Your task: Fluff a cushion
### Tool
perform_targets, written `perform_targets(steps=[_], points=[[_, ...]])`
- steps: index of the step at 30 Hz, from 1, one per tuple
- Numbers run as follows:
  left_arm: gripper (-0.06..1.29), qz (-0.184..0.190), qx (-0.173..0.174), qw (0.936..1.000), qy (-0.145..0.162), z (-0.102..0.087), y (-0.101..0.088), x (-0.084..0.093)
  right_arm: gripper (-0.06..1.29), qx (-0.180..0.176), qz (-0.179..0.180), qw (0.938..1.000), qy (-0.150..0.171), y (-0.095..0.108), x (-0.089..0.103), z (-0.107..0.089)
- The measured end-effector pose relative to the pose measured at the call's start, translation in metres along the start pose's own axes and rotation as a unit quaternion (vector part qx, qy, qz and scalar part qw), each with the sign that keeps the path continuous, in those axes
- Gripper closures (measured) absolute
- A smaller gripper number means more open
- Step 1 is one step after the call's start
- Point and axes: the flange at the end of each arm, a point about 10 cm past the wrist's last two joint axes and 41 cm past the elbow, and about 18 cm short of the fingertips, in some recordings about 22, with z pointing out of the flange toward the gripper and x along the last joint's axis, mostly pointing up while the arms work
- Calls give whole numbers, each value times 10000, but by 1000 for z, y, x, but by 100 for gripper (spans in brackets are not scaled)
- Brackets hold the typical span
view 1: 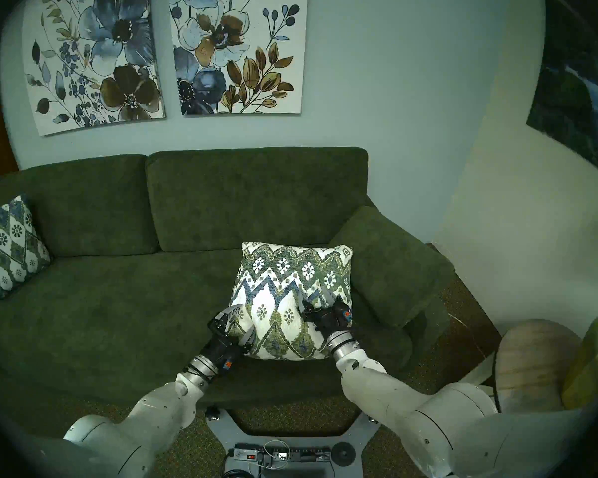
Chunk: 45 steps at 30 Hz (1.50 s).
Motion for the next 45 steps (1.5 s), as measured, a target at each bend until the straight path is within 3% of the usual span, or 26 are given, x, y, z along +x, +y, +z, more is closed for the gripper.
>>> perform_targets(steps=[9,19,25,31,38,42,45], points=[[2,638,219,9976,182,7,-43,-19,0,-54,21,10000,40,-5,0,6],[-3,1417,510,9877,428,15,-101,-37,0,-68,51,10000,33,-13,-1,11],[-3,1907,1053,9741,599,32,-155,-41,0,-40,49,10000,-68,-17,-7,8],[-2,2378,1600,9535,930,53,-211,-32,0,-41,21,9999,-123,-18,-9,9],[-2,2534,1718,9419,1384,75,-224,-9,0,-20,-16,9998,-183,-21,-10,11],[-2,2455,1570,9430,1606,87,-205,5,0,-14,-54,9997,-217,-20,-9,13],[-2,2343,1274,9500,1626,93,-177,11,0,-19,-80,9997,-230,-19,-9,13]])
